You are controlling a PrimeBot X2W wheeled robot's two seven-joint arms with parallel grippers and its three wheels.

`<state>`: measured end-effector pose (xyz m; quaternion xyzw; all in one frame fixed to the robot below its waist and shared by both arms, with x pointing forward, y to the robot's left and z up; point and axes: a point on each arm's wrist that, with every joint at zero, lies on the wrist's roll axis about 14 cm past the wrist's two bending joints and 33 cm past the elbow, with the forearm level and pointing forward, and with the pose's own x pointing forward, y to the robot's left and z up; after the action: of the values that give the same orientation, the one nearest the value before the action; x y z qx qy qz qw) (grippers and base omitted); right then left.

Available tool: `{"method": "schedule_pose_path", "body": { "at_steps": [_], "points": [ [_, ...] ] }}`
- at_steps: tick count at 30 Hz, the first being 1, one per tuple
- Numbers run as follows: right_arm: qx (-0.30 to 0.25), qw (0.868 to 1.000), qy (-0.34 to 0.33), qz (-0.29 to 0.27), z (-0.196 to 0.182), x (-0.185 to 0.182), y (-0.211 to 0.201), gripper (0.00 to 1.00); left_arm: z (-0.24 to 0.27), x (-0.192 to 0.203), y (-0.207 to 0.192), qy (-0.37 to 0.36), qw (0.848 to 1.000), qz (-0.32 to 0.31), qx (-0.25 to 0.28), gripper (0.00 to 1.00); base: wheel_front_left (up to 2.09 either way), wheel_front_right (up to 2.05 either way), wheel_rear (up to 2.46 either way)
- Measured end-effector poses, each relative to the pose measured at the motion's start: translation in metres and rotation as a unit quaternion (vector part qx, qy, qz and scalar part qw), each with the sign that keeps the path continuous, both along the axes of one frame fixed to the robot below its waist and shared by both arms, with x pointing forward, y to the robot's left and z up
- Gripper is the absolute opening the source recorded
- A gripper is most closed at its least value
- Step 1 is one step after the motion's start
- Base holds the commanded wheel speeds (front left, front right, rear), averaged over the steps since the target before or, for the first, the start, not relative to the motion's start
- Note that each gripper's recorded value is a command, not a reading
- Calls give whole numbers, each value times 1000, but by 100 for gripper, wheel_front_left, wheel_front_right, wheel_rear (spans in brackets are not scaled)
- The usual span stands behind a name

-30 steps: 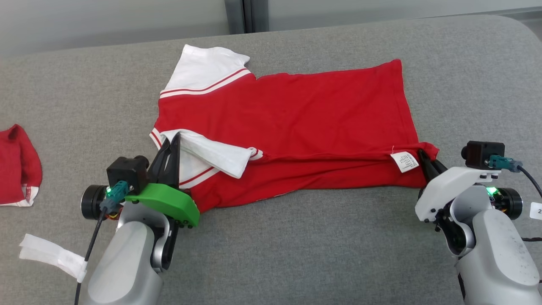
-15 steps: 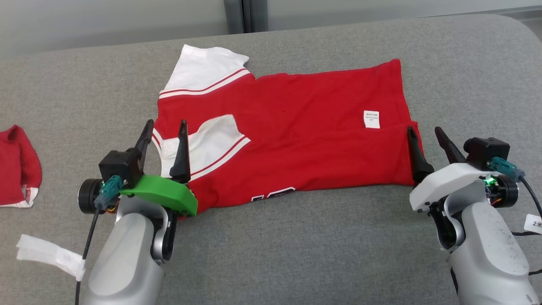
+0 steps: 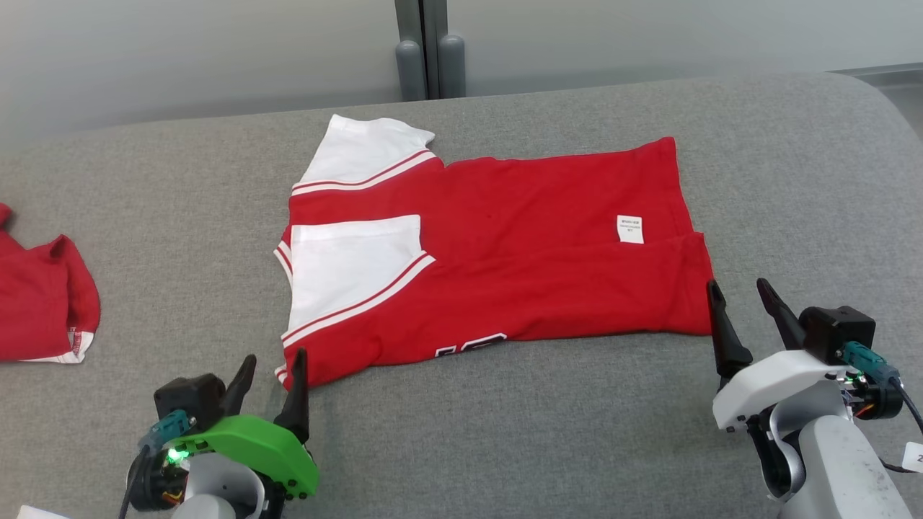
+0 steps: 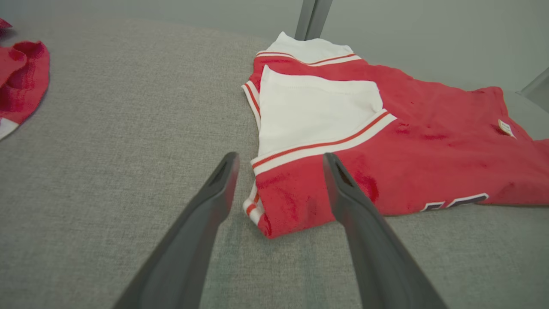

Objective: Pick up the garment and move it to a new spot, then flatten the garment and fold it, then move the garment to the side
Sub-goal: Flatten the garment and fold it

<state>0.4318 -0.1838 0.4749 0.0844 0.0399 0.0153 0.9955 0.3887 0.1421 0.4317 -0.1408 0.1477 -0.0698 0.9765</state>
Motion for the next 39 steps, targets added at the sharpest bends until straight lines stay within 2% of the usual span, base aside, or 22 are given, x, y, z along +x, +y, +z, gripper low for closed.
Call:
{"method": "schedule_pose_path", "body": {
  "at_steps": [5,13,20,22,23,24,30,39],
  "points": [
    [-3,1000,10,5,-5,-4,3,100,-20,-19,3,77,996,13,-31,100,0,0,0],
    [-10,1000,21,10,-11,2,4,100,-30,-11,1,108,991,27,-74,100,0,0,0],
    [-20,999,30,5,-16,12,-2,100,-56,-1,0,153,985,32,-78,100,0,0,0],
    [-21,999,37,2,-21,13,-4,100,-60,2,-3,159,983,31,-82,45,0,0,0],
    [-22,999,41,1,-23,14,-5,100,-61,4,-4,159,983,30,-85,27,0,0,0],
    [-23,999,47,1,-26,14,-6,100,-62,6,-6,159,983,27,-87,0,0,0,0],
    [-22,995,98,-2,-49,13,-9,100,-58,11,-11,145,984,23,-96,0,0,0,0],
    [-15,986,161,27,-77,13,11,100,-23,29,0,64,993,35,-91,0,0,0,0]
  ]
}}
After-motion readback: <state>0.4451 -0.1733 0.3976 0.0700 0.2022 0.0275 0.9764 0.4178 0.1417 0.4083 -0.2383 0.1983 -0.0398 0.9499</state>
